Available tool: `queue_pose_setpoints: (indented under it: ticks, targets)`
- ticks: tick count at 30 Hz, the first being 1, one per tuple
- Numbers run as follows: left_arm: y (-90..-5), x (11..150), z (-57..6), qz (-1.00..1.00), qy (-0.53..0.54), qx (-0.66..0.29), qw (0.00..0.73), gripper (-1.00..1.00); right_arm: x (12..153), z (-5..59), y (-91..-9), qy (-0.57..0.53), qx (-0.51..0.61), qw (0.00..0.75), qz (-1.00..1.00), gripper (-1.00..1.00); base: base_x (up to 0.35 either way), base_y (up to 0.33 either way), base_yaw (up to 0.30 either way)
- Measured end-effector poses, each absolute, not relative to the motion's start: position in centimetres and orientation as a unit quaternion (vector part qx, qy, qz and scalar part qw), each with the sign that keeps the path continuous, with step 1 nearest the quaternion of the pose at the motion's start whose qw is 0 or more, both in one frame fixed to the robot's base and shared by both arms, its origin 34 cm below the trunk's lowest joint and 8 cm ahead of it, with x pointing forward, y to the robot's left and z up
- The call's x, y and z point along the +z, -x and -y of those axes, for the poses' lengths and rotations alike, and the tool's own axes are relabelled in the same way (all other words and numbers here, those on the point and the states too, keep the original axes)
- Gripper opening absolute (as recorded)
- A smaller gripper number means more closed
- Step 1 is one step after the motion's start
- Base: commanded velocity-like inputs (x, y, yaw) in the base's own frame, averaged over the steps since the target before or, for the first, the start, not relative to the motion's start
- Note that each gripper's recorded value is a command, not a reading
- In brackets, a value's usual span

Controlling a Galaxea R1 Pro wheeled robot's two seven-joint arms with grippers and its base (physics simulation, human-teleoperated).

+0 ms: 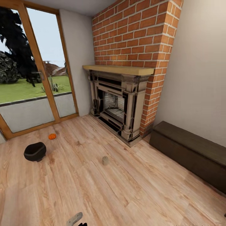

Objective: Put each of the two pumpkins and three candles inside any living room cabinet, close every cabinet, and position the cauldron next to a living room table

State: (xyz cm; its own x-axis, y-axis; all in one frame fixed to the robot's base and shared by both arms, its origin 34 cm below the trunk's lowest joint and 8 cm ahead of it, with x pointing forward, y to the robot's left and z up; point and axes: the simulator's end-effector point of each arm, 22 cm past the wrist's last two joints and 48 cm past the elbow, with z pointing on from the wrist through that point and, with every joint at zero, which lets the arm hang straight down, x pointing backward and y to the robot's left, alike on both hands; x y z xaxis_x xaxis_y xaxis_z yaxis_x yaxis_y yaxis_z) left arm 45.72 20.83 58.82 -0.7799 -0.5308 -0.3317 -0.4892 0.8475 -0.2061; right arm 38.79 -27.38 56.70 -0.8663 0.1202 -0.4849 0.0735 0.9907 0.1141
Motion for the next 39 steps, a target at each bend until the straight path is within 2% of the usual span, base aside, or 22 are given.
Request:
queue_pose_setpoints:
  ticks: [26,39]
  targets:
    - [-46.32,59.44,-20.76,-0.941,0.268,-0.057,0.201,1.0,57.21,27.38,-39.46,-0.05,0.047,0.263,-0.962,1.0,0.129,0.052,-0.258]
    - [-46.63,59.75,-20.76,-0.94,0.268,-0.058,0.205,1.0,57.43,27.38,-39.75,-0.049,0.047,0.267,-0.961,1.0,0.181,0.125,-0.258]
